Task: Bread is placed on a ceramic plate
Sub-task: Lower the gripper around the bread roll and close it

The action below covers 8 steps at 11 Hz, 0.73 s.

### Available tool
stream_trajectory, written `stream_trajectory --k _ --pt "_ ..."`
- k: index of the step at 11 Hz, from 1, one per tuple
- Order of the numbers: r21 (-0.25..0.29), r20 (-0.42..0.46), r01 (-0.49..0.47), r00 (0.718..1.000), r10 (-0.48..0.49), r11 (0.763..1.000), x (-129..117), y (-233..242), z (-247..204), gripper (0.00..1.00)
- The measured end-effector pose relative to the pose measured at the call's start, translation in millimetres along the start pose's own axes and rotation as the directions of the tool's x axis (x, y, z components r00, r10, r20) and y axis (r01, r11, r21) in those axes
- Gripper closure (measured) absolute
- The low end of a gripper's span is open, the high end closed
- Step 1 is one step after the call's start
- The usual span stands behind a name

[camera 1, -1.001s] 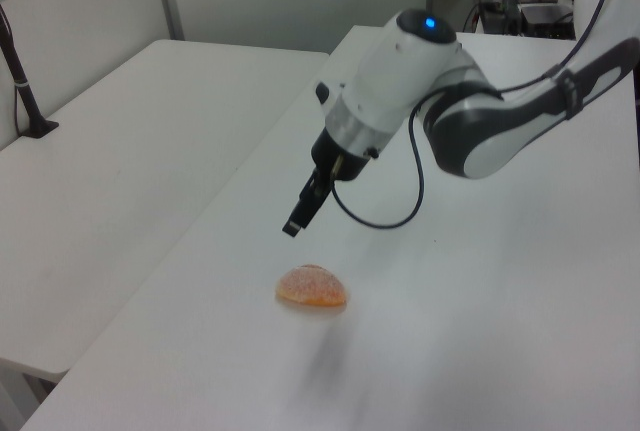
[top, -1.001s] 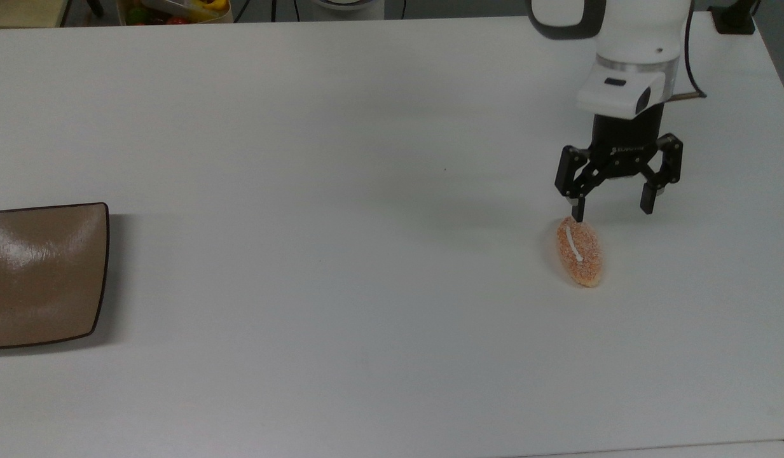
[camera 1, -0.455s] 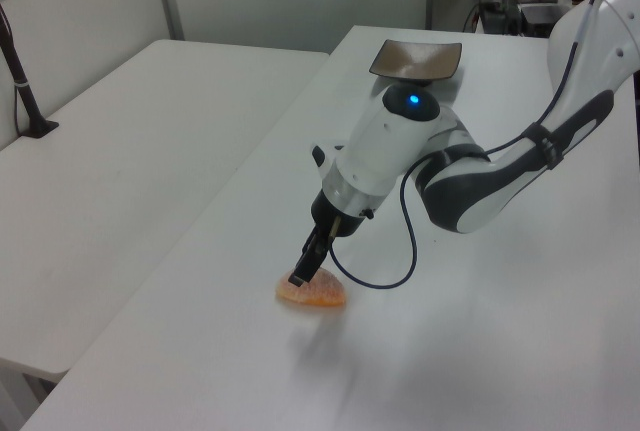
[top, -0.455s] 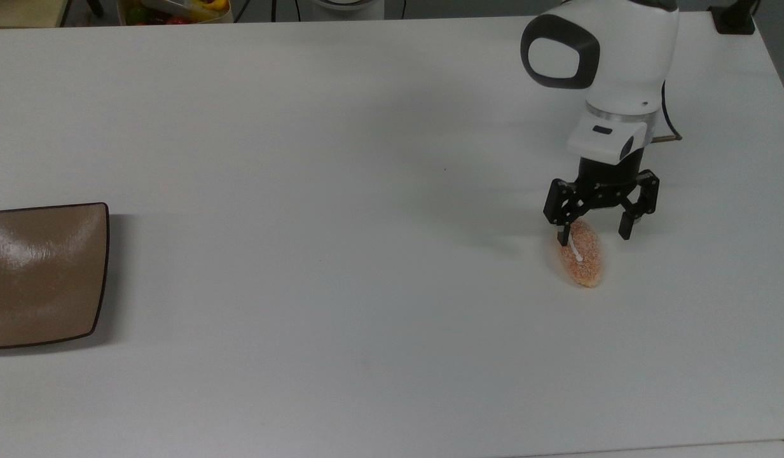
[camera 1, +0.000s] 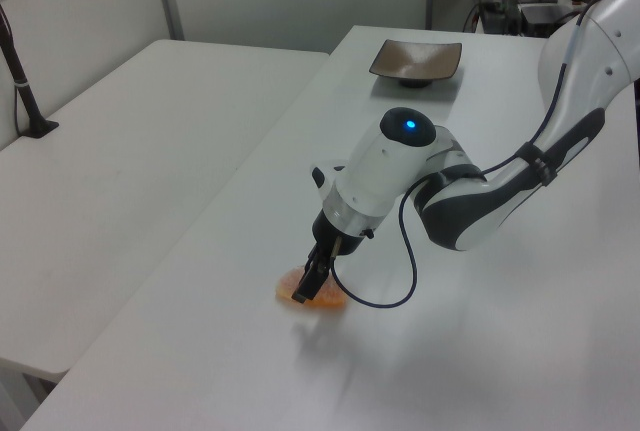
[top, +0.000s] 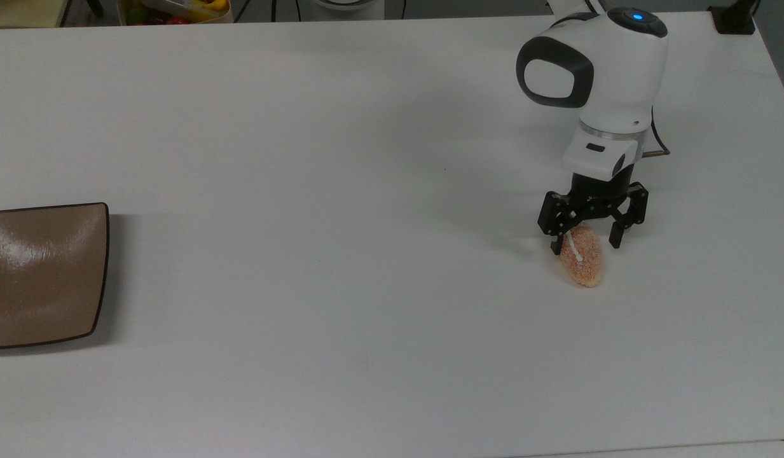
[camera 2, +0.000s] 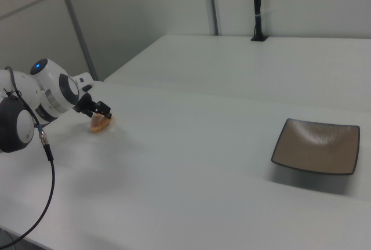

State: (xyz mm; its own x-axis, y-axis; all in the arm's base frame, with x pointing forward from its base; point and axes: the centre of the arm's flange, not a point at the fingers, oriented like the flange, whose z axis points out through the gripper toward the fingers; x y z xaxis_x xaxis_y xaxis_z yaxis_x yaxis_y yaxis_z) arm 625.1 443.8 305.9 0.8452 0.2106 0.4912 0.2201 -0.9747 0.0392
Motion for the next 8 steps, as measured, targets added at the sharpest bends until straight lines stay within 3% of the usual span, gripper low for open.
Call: stream_trajectory --k 2,4,5,7,8 --pt "-0.004 0.012 0.003 1.000 -0.003 1.000 -5.4 -0.1 8.8 0.00" --pt "-0.005 0.016 0.004 1.000 -0.004 1.000 -6.8 0.0 11.2 0.07" --pt "-0.005 0.016 0.004 1.000 -0.004 1.000 -6.8 0.0 11.2 0.16" --pt "-0.005 0.015 0.004 1.000 -0.003 1.000 -6.6 0.0 11.1 0.47" --pt "-0.005 0.015 0.003 1.000 -0.003 1.000 -6.5 0.1 11.1 0.52"
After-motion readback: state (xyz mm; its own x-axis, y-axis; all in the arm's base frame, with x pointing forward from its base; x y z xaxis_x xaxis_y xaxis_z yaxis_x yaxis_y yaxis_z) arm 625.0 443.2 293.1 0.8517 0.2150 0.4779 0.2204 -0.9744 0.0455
